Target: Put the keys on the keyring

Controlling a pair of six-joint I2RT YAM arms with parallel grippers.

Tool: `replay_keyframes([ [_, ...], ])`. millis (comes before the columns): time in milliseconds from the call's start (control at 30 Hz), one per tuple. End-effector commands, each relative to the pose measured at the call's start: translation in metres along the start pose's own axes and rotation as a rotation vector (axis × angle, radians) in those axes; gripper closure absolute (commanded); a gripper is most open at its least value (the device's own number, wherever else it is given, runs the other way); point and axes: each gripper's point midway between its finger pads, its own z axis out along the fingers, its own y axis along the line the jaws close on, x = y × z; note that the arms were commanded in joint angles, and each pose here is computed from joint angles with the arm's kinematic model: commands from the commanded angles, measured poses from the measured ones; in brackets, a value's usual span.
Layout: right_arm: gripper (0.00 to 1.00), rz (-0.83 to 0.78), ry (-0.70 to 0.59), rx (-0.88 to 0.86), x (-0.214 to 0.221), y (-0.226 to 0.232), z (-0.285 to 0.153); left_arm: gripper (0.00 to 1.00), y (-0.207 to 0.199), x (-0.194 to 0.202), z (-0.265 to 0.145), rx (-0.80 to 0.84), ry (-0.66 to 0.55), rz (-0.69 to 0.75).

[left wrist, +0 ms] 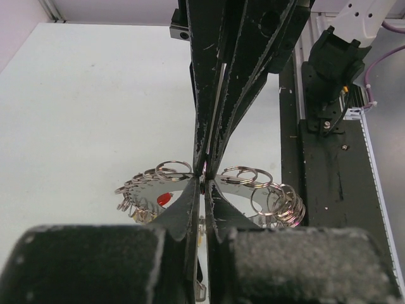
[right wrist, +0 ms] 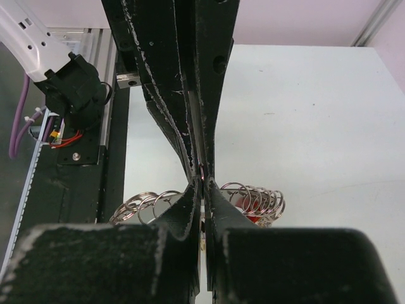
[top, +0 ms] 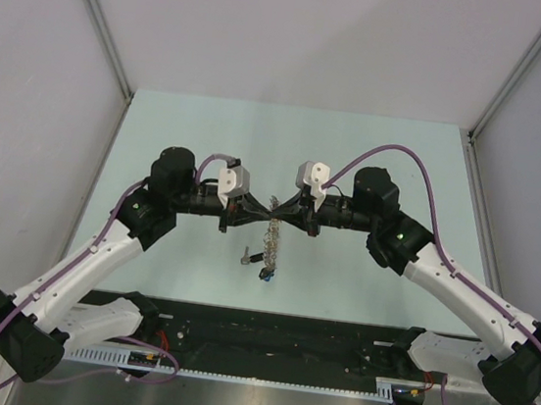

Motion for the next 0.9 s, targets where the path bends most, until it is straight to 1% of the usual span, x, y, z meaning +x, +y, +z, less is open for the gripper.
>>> replay_keyframes([
  [0, 1.0, -0.06, -0.08, -0.027, -0.027, 0.004, 0.005, 0.97, 0.002, -0.023, -0.001, -0.018, -0.042, 0.068],
  [33, 1.0, -0.057, -0.076, -0.026, -0.026, 0.004, 0.004, 1.0, 0.002, -0.023, -0.002, -0.024, -0.043, 0.071],
  [133, 0.99, -0.044, -0.075, -0.009, -0.026, 0.002, 0.003, 1.0, 0.008, -0.023, -0.004, -0.063, -0.041, 0.079],
  [200, 0.91, -0.034, -0.08, 0.027, -0.03, -0.004, -0.001, 1.0, 0.012, -0.019, -0.005, -0.087, -0.023, 0.083],
  [233, 0.87, -0.026, -0.082, 0.045, -0.031, -0.007, -0.004, 0.99, 0.013, -0.017, -0.005, -0.097, -0.016, 0.082],
  [267, 0.76, -0.006, -0.084, 0.079, -0.033, -0.012, -0.007, 1.0, 0.015, -0.014, -0.007, -0.112, 0.0, 0.082],
  [333, 0.65, 0.018, -0.091, 0.141, -0.037, -0.022, -0.014, 1.0, 0.018, -0.01, -0.008, -0.131, 0.011, 0.084],
  [367, 0.55, 0.047, -0.093, 0.188, -0.038, -0.029, -0.018, 1.0, 0.018, -0.007, -0.009, -0.137, 0.019, 0.086],
  [400, 0.51, 0.062, -0.095, 0.218, -0.039, -0.035, -0.021, 1.0, 0.02, -0.007, -0.01, -0.15, 0.021, 0.087],
  [433, 0.45, 0.08, -0.1, 0.244, -0.04, -0.038, -0.024, 0.99, 0.02, -0.006, -0.011, -0.16, 0.023, 0.089],
  [467, 0.43, 0.12, -0.104, 0.294, -0.04, -0.046, -0.028, 1.0, 0.021, -0.005, -0.012, -0.167, 0.026, 0.091],
  [500, 0.43, 0.162, -0.077, 0.325, -0.031, -0.049, -0.031, 0.99, 0.023, -0.004, -0.013, -0.181, 0.03, 0.091],
  [567, 0.42, 0.211, -0.071, 0.441, -0.027, -0.067, -0.041, 1.0, 0.025, -0.003, -0.015, -0.203, 0.031, 0.09],
  [633, 0.41, 0.232, -0.041, 0.494, -0.018, -0.073, -0.047, 1.0, 0.029, 0.001, -0.016, -0.232, 0.036, 0.078],
  [733, 0.4, 0.325, -0.007, 0.586, -0.001, -0.081, -0.055, 1.0, 0.038, 0.005, -0.021, -0.293, 0.051, 0.066],
  [800, 0.4, 0.376, 0.032, 0.647, 0.017, -0.085, -0.06, 1.0, 0.045, 0.009, -0.024, -0.336, 0.062, 0.052],
  [833, 0.4, 0.393, 0.053, 0.669, 0.025, -0.087, -0.061, 1.0, 0.054, 0.011, -0.028, -0.385, 0.069, 0.035],
  [867, 0.4, 0.419, 0.099, 0.679, 0.04, -0.086, -0.059, 1.0, 0.059, 0.011, -0.031, -0.416, 0.071, 0.027],
])
